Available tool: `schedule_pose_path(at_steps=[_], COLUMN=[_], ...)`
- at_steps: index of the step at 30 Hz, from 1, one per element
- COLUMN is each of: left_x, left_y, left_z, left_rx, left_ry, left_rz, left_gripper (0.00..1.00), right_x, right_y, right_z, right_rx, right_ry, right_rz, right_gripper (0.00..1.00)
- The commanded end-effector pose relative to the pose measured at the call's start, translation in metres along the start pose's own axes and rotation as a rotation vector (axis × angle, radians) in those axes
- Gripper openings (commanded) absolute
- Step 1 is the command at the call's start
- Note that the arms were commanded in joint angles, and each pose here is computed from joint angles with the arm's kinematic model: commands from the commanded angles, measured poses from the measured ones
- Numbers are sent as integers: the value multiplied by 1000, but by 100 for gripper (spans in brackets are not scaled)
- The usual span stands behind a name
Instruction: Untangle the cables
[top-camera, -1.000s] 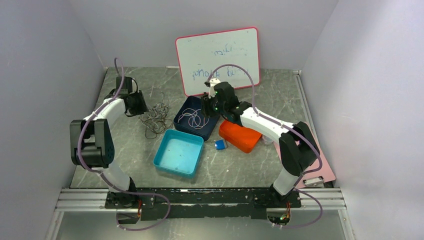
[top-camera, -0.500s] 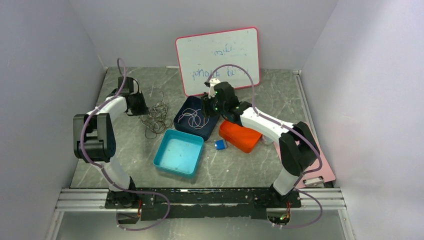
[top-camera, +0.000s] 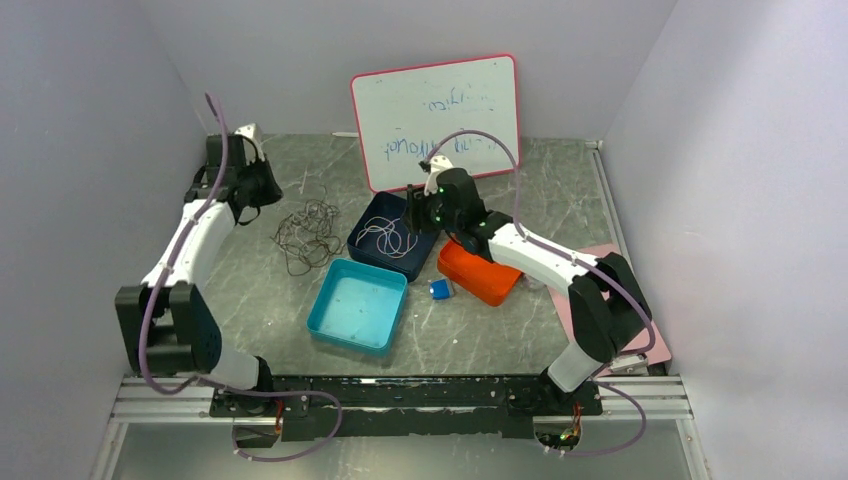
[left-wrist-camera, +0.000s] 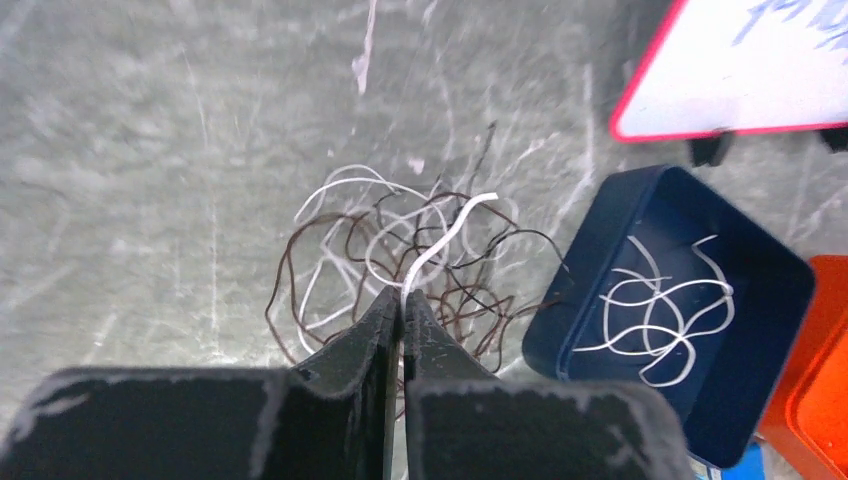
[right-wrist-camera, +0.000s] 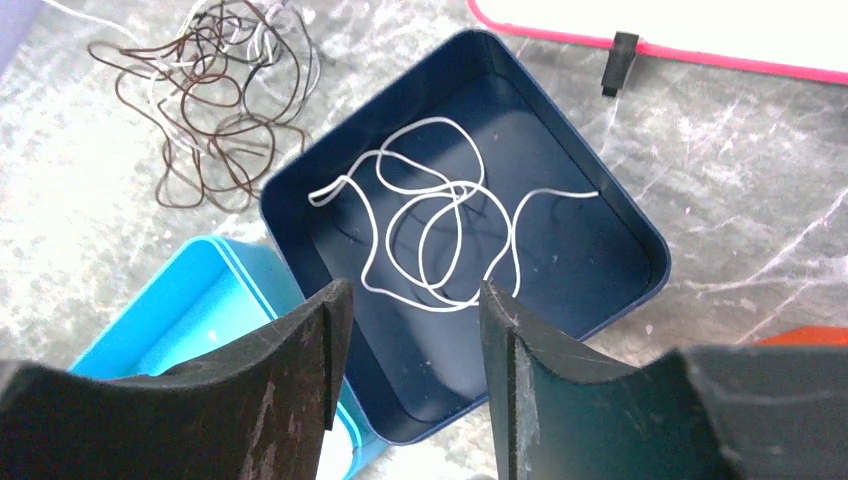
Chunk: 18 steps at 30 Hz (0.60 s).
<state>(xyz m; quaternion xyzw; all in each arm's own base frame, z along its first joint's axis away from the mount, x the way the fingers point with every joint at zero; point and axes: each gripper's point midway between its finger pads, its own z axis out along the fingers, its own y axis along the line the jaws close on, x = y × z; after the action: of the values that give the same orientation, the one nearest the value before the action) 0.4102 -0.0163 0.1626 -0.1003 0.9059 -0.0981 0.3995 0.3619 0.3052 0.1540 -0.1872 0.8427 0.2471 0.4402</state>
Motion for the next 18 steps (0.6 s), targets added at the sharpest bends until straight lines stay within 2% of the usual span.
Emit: schedule_pose_path(at_steps=[1, 8, 10, 13, 18], left_x=[-49, -85, -92, -100, -110], left_y=[-19, -44, -52, -60, -65], left_z=[-45, -93, -104, -119, -142], left_rx=[70, 152, 178, 205, 212], left_ry=[-158, -269, -281, -298, -345], left_rz=[94, 153, 158, 166, 172], left_gripper=[7, 7, 7, 7, 7], right_x=[-38, -77, -86, -95, -106], right_y=[8, 34, 46, 66, 91], right_z=[-9, -19, -21, -23, -16], right_rx=[-28, -175, -237, -342, -450], right_ry=[-164, -331, -342, -361, -418], right_rz=[50, -9, -64, -138, -192], right_gripper=[54, 57, 61, 63, 71])
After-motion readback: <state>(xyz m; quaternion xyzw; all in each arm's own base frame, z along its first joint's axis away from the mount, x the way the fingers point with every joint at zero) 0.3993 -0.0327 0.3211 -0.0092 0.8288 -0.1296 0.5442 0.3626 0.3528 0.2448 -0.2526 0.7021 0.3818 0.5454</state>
